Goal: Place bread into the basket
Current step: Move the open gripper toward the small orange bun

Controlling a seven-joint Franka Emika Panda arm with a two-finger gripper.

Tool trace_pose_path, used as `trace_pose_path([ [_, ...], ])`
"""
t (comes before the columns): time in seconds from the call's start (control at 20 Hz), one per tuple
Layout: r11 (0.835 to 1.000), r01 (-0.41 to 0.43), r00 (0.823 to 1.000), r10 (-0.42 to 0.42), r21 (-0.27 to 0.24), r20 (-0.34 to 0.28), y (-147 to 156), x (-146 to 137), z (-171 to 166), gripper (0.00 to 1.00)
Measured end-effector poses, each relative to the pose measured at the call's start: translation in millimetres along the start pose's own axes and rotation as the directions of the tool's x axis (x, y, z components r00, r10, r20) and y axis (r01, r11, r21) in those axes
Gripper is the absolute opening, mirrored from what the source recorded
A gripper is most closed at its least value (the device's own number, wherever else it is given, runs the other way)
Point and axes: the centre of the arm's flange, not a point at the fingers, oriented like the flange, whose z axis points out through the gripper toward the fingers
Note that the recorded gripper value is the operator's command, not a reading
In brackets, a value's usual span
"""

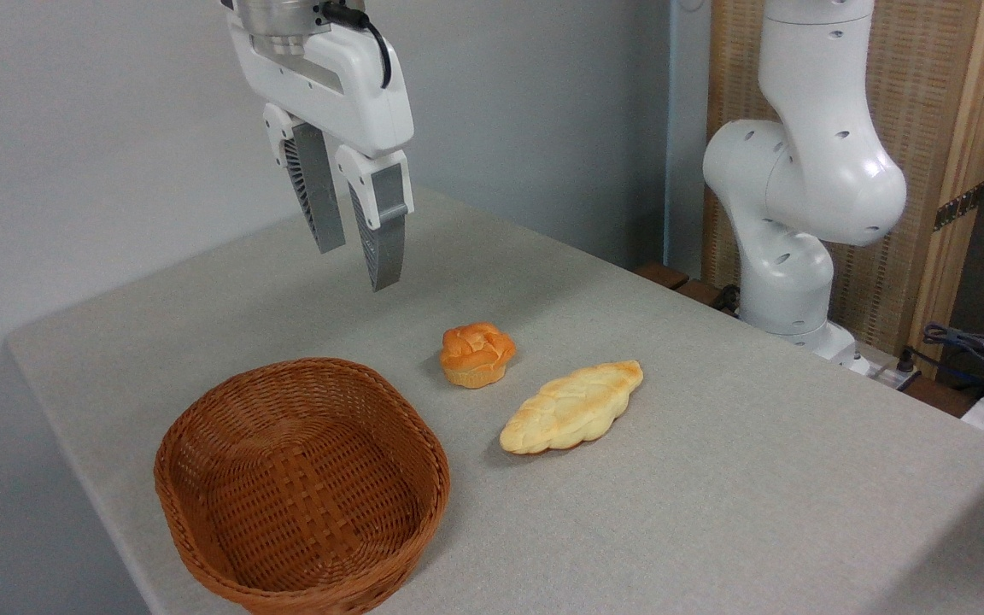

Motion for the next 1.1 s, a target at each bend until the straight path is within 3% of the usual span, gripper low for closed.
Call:
trace_pose_path([
  [0.75,1.000,-0.003,1.000,0.003,-0.005,0.006,1.6,-1.1,4.0,1.00],
  [1.1,0.999,-0.024,0.999,0.025,0.023,-0.025,35.8,-28.4,21.9,1.00],
])
